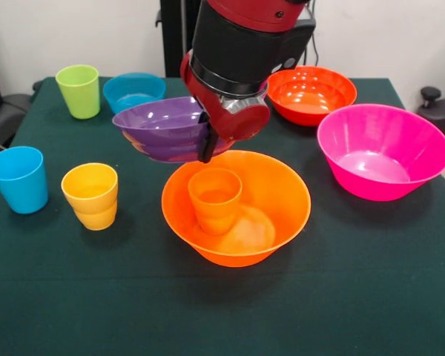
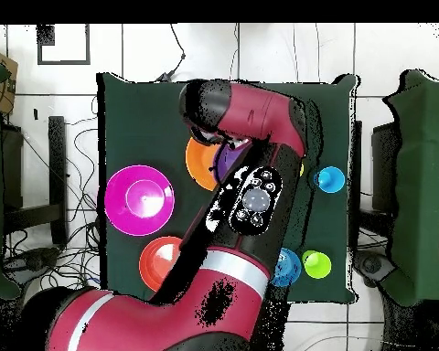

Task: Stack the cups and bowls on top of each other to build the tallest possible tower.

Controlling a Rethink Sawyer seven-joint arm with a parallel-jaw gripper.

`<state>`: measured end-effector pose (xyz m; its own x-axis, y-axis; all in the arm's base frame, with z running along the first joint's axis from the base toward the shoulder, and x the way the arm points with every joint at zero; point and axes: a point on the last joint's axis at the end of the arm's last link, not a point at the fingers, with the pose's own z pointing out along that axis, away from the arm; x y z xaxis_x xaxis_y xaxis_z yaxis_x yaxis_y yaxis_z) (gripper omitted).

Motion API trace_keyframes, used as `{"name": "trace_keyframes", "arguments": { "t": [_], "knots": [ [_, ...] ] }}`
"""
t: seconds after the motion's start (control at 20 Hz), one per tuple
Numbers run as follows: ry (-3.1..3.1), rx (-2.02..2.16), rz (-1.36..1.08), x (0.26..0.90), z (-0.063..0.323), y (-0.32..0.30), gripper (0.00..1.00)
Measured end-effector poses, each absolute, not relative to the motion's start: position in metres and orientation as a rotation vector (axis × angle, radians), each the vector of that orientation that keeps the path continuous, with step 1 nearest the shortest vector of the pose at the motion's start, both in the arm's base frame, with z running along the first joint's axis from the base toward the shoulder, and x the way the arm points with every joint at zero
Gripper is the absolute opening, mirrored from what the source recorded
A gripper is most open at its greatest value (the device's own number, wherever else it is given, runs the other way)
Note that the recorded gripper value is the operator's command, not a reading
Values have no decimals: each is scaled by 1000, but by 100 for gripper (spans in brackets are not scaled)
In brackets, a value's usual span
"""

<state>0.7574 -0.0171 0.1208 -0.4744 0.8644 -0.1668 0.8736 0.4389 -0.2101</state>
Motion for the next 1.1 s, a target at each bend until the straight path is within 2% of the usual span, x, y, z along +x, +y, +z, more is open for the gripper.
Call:
{"name": "trace_keyframes", "arguments": {
  "t": [0.65,1.1],
  "knots": [
    [2639,1580,-390,768,129,-10,0],
    [2658,1579,-399,765,113,-6,0]
  ]
}}
